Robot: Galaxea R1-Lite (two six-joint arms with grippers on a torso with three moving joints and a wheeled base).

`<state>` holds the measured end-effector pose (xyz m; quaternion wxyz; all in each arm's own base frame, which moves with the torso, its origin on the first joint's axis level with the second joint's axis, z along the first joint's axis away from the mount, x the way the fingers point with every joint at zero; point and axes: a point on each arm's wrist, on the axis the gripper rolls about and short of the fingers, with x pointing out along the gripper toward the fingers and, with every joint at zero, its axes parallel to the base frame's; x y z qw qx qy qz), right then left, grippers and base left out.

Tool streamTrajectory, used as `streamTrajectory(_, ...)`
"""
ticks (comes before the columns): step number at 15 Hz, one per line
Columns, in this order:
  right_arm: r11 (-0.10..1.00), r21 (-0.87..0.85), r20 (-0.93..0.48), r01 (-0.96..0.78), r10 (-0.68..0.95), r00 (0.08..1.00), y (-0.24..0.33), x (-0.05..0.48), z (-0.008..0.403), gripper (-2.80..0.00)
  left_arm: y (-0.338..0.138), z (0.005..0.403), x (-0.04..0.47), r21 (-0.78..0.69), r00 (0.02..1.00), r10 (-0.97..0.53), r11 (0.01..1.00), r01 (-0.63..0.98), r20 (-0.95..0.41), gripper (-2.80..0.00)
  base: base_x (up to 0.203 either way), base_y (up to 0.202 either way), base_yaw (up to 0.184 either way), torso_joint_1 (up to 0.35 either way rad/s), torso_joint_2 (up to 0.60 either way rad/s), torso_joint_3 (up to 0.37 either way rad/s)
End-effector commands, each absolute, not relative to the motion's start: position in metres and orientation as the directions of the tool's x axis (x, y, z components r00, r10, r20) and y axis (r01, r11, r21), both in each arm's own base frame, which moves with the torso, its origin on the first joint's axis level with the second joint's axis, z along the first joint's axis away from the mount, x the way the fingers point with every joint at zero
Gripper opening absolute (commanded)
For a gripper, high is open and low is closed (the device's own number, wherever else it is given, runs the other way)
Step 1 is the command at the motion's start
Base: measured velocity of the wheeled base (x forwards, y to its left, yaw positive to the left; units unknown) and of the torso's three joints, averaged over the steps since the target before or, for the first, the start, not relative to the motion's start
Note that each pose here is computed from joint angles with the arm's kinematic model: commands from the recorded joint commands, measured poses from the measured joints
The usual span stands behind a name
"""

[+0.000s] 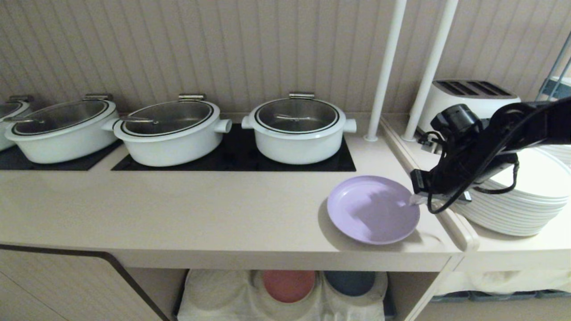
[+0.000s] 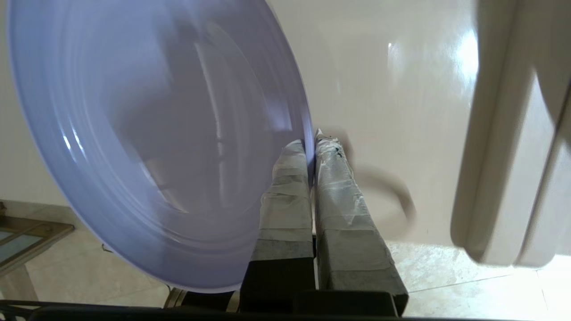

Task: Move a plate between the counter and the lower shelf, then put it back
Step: Pick up the plate, then put the plate in the cupboard

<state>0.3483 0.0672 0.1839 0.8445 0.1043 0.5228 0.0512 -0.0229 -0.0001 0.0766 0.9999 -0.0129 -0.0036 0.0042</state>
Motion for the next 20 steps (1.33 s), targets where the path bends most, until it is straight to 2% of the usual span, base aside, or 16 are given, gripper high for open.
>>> streamTrajectory(1, 0.968, 0.247, -0.864, 0.042, 0.201, 0.461, 0.065, 0.334, 0.193, -2.8, 0.0, 0.077, -0.023, -0.026, 1.0, 0.009, 1.0, -0.009, 0.006, -2.8, 0.0, 0.0, 0.0, 0.0, 0.0, 0.0)
streamTrajectory(20, 0.93, 0.366, -0.808, 0.019, 0.308, 0.502, 0.038, 0.176, 0.194, -2.8, 0.0, 0.077, -0.023, -0.026, 1.0, 0.009, 1.0, -0.009, 0.006, -2.8, 0.0, 0.0, 0.0, 0.0, 0.0, 0.0)
